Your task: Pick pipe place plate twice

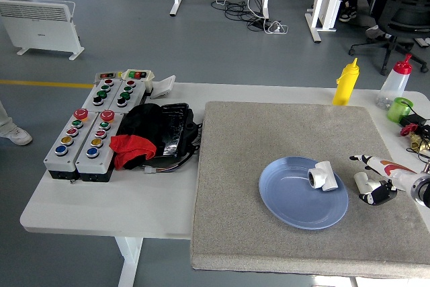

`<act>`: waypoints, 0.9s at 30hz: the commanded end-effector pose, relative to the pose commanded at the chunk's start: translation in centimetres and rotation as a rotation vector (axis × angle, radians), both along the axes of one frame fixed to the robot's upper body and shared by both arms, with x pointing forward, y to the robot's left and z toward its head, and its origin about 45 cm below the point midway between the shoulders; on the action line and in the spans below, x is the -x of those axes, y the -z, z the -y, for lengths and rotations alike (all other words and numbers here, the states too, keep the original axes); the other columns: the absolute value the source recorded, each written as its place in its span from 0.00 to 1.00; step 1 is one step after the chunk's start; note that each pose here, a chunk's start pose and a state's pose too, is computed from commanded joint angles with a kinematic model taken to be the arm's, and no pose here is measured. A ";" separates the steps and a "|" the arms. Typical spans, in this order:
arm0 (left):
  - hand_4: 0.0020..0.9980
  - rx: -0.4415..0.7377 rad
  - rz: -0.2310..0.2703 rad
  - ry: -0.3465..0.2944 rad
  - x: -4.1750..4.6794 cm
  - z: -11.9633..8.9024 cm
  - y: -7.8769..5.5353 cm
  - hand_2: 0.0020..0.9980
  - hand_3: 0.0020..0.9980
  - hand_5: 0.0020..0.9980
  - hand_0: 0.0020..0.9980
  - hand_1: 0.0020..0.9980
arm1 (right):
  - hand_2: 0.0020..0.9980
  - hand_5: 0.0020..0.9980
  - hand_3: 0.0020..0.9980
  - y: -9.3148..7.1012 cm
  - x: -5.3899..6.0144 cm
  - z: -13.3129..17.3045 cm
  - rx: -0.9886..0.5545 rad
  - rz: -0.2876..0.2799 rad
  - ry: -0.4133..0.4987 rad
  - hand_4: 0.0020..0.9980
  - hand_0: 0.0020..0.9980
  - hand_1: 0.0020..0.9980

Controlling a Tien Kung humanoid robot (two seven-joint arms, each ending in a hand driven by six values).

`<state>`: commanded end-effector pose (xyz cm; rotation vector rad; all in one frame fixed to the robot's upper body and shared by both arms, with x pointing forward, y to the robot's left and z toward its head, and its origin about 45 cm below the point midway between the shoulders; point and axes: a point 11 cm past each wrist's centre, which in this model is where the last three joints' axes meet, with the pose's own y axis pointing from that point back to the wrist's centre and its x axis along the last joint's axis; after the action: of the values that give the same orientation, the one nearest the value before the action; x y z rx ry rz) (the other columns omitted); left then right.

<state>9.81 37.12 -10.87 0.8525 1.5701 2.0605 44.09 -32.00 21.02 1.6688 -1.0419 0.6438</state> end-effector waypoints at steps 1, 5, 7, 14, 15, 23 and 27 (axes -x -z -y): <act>0.40 0.000 -0.001 0.000 0.01 0.0 0.0 0.71 0.76 1.00 0.74 0.70 | 1.00 0.22 0.98 0.1 0.0 0.0 0.001 -0.002 0.002 0.75 1.00 0.91; 0.40 0.002 -0.006 -0.002 0.11 0.1 0.0 0.71 0.76 1.00 0.74 0.70 | 1.00 0.22 0.98 0.5 -0.1 0.2 0.015 -0.007 0.009 0.75 1.00 0.91; 0.40 0.002 -0.011 -0.001 0.23 0.1 0.0 0.71 0.76 1.00 0.74 0.70 | 1.00 0.23 0.97 0.8 -0.2 0.4 0.018 -0.010 0.014 0.75 1.00 0.90; 0.40 0.003 -0.022 -0.001 0.56 0.2 0.1 0.71 0.76 1.00 0.74 0.70 | 0.97 0.23 0.92 1.4 -0.6 0.5 0.046 -0.015 0.008 0.75 0.99 0.89; 0.40 0.003 -0.023 -0.001 0.60 0.2 0.1 0.71 0.76 1.00 0.74 0.70 | 0.97 0.23 0.92 1.5 -0.7 0.6 0.051 -0.013 0.006 0.75 0.99 0.89; 0.40 0.004 -0.034 -0.001 0.88 0.2 0.1 0.71 0.76 1.00 0.74 0.70 | 0.94 0.23 0.90 1.7 -0.9 0.9 0.066 -0.021 0.003 0.74 0.96 0.86; 0.40 0.005 -0.036 0.000 0.99 0.2 0.2 0.72 0.76 1.00 0.74 0.70 | 0.84 0.23 0.83 1.9 -0.8 0.8 0.067 -0.025 -0.003 0.73 0.88 0.80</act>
<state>8.82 36.91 -11.04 0.8928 1.5938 2.0514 44.89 -32.84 19.08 1.6167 -0.9901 0.6509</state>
